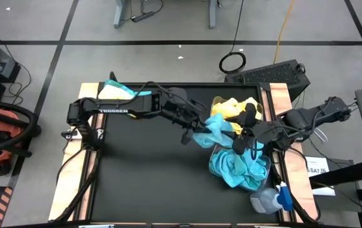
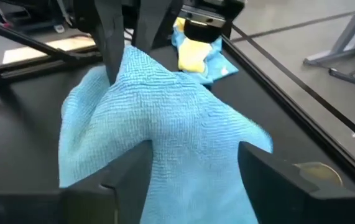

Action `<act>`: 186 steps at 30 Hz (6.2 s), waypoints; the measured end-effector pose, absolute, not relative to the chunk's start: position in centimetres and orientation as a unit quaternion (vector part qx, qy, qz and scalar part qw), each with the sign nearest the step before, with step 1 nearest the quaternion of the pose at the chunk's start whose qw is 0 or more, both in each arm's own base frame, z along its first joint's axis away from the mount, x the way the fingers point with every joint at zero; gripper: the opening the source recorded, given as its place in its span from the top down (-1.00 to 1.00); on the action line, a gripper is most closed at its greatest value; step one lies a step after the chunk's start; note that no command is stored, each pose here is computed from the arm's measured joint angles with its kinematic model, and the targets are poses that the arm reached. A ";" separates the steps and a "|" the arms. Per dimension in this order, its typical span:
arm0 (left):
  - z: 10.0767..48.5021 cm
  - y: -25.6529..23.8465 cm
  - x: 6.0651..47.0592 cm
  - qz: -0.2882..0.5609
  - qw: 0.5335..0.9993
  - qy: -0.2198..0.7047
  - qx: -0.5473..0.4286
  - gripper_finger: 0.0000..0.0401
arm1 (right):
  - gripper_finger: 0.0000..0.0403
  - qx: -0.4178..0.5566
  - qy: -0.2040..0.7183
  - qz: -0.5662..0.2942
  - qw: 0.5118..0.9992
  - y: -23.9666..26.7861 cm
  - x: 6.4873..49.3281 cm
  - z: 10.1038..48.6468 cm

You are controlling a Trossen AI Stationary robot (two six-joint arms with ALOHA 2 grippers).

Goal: Sort microfiber towel by color & place in baskets
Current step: Put the blue microfiber cloth into the bottom transparent bin

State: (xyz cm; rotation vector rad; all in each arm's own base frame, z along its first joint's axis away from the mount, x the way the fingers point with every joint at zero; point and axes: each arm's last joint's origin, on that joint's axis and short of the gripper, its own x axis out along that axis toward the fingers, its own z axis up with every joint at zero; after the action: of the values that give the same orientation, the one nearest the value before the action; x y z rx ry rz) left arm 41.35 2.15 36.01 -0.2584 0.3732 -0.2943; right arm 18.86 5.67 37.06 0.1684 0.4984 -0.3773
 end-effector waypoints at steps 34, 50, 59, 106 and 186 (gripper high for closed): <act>36.9 0.3 41.8 -0.141 0.975 0.136 -0.109 0.29 | 0.92 0.078 0.240 -0.091 0.963 6.0 22.0 36.2; 36.8 0.5 41.7 -0.135 0.975 0.141 -0.110 -0.62 | 0.96 0.166 0.445 -0.006 0.880 7.8 16.0 34.6; 36.8 1.8 41.7 -0.119 0.977 0.139 -0.112 -0.62 | 0.97 0.088 0.530 -0.042 0.842 8.8 17.6 31.3; 36.5 3.9 41.5 -0.084 0.978 0.151 -0.118 -0.62 | -0.12 0.197 0.499 -0.067 0.841 6.7 18.7 22.6; 33.9 9.2 36.4 0.046 0.915 0.382 -0.120 -0.62 | 0.18 0.132 0.472 -0.026 0.871 8.0 21.0 26.0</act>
State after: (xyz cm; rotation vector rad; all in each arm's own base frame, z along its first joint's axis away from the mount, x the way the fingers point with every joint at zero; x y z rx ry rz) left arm 36.43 9.23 33.91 -0.2464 0.7868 0.0943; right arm 20.96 8.00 25.96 0.2753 0.9869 -0.0538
